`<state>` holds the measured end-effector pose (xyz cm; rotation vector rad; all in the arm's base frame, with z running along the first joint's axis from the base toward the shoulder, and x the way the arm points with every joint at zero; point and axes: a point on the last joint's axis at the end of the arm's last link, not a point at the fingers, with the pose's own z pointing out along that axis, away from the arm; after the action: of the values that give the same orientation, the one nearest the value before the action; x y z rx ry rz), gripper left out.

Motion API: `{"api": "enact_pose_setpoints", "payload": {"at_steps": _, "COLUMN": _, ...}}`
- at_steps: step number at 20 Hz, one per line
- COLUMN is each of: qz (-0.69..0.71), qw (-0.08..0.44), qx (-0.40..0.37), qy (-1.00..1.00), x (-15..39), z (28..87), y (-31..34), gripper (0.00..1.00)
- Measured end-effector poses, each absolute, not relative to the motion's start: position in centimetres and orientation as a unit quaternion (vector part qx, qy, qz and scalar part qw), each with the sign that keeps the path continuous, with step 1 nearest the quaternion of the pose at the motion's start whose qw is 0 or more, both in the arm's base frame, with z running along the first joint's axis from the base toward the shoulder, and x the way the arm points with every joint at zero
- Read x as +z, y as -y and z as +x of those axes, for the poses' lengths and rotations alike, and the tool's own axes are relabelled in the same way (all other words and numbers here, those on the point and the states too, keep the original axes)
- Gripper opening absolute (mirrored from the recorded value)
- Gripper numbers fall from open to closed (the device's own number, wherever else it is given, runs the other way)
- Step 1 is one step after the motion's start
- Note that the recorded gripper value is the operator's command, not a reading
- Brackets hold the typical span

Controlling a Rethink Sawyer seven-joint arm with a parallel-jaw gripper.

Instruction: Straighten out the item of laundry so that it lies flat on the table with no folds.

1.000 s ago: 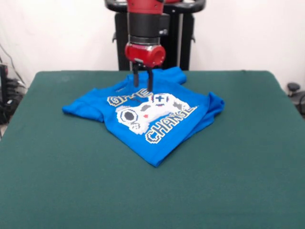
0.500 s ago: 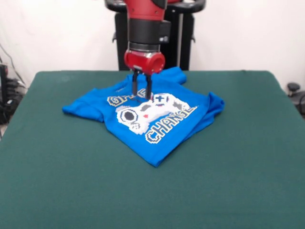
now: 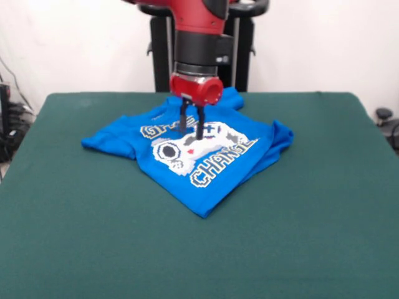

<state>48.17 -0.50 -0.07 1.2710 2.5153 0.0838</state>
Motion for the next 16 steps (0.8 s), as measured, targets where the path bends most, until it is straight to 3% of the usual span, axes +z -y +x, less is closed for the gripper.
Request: {"api": "enact_pose_setpoints", "payload": {"at_steps": 16, "qz": 0.452, "qw": 0.176, "qx": 0.036, "qy": -0.874, "x": 1.1, "z": 50.5, "y": -5.0, "gripper": 1.0}}
